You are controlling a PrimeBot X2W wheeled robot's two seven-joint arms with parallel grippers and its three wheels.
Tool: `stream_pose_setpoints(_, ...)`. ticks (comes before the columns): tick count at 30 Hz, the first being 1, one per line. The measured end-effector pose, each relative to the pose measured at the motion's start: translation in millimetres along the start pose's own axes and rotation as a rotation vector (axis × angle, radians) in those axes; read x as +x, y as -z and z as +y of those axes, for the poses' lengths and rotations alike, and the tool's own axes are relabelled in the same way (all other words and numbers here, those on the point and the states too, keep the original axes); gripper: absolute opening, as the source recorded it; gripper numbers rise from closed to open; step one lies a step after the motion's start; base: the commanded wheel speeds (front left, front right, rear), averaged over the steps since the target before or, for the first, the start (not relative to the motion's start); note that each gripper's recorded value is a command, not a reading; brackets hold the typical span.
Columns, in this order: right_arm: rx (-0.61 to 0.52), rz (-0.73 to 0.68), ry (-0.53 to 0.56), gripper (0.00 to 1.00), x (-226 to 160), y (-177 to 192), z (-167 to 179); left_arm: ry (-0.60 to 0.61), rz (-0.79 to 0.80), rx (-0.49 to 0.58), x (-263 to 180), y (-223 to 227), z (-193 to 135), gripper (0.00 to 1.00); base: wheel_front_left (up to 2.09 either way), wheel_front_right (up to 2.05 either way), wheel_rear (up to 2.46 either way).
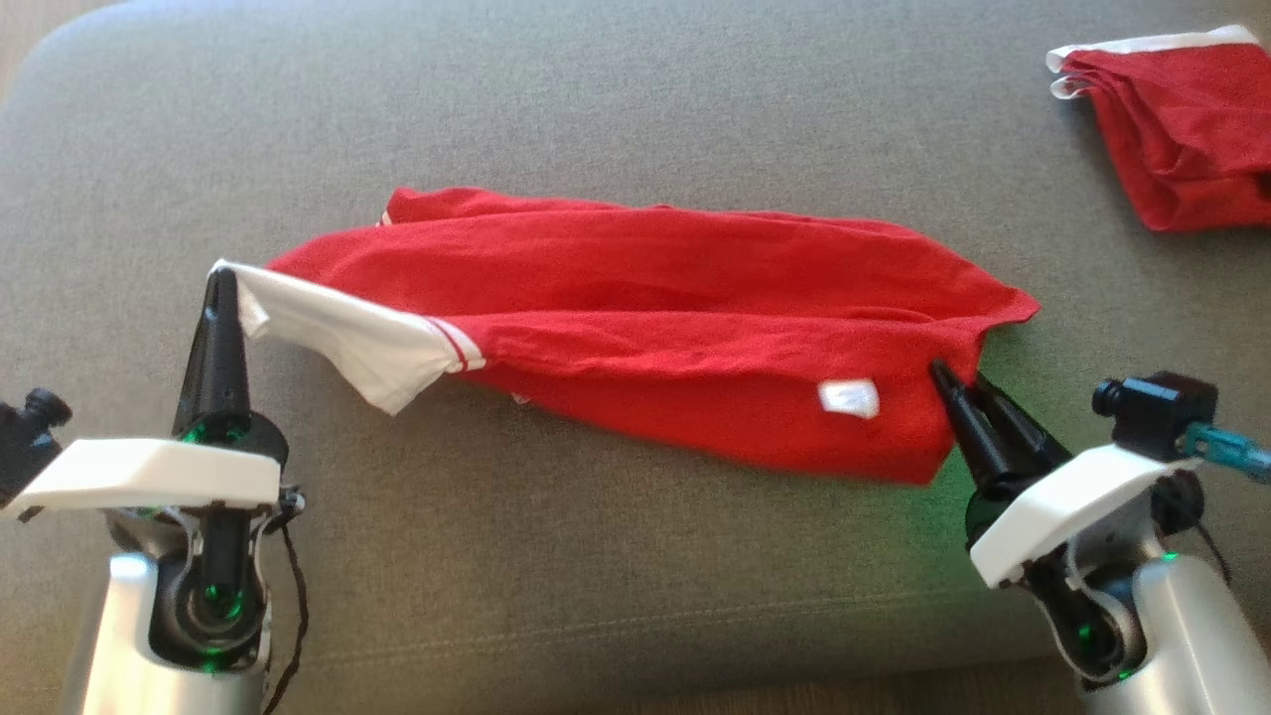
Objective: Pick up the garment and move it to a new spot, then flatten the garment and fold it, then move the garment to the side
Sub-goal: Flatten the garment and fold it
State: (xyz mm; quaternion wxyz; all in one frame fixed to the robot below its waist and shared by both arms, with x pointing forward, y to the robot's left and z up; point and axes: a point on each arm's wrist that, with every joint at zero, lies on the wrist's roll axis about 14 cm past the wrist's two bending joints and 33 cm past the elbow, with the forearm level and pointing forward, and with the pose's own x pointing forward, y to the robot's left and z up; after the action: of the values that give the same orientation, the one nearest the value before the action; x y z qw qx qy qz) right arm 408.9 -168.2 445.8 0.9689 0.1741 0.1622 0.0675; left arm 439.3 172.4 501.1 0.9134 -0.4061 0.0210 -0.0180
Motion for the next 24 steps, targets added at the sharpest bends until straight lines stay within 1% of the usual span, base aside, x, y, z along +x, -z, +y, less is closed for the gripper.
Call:
stream_pose_setpoints(1,0.015,0.011,0.000,0.53,0.9,6.0,-0.1,-0.008,0.001,-0.001,-0.7,2.3,4.5,0.00,0.00,0.00,0.00)
stream_pose_setpoints(2,0.027,0.019,-0.001,0.47,1.5,10.6,0.1,-0.015,-0.001,-0.001,-0.9,3.5,7.8,0.00,0.00,0.00,0.00)
stream_pose_setpoints(3,0.027,0.019,-0.001,0.37,1.5,10.6,0.1,-0.015,-0.001,-0.001,-0.9,3.5,7.8,0.00,0.00,0.00,0.00)
stream_pose_setpoints(4,0.055,0.034,-0.009,0.14,2.5,18.9,2.3,-0.022,-0.002,-0.003,-1.6,5.6,12.4,0.00,0.00,0.00,0.00)
stream_pose_setpoints(5,0.065,0.035,-0.012,0.00,3.0,20.9,3.2,-0.031,0.000,-0.004,-2.0,6.9,15.0,0.00,0.00,0.00,0.00)
stream_pose_setpoints(9,0.087,-0.003,-0.016,0.00,4.4,13.4,1.4,-0.021,-0.011,-0.005,-1.0,4.6,14.8,0.00,0.00,0.00,0.00)
stream_pose_setpoints(13,0.052,-0.038,-0.013,0.01,4.1,-4.6,-5.8,0.013,-0.039,-0.002,4.2,-5.7,3.3,0.00,0.00,0.00,0.00)
stream_pose_setpoints(15,0.034,0.002,-0.025,0.55,2.2,-1.8,-4.2,0.021,-0.047,-0.001,4.2,-9.1,0.4,0.00,0.00,0.00,0.00)
stream_pose_setpoints(16,0.026,0.030,-0.036,0.89,0.4,3.0,-1.1,0.022,-0.049,0.000,3.7,-9.9,0.0,0.00,0.00,0.00,0.00)
stream_pose_setpoints(17,0.026,0.050,-0.043,0.98,-2.3,7.7,1.3,0.023,-0.051,0.000,3.5,-10.3,-0.4,0.00,0.00,0.00,0.00)
stream_pose_setpoints(18,0.035,0.071,-0.048,1.00,-5.6,13.5,3.1,0.023,-0.051,-0.001,3.4,-10.5,-0.5,0.00,0.00,0.00,0.00)
stream_pose_setpoints(24,0.107,0.173,-0.022,1.00,-22.4,50.9,0.3,0.001,-0.042,-0.005,3.3,-4.7,7.9,0.00,0.00,0.00,0.00)
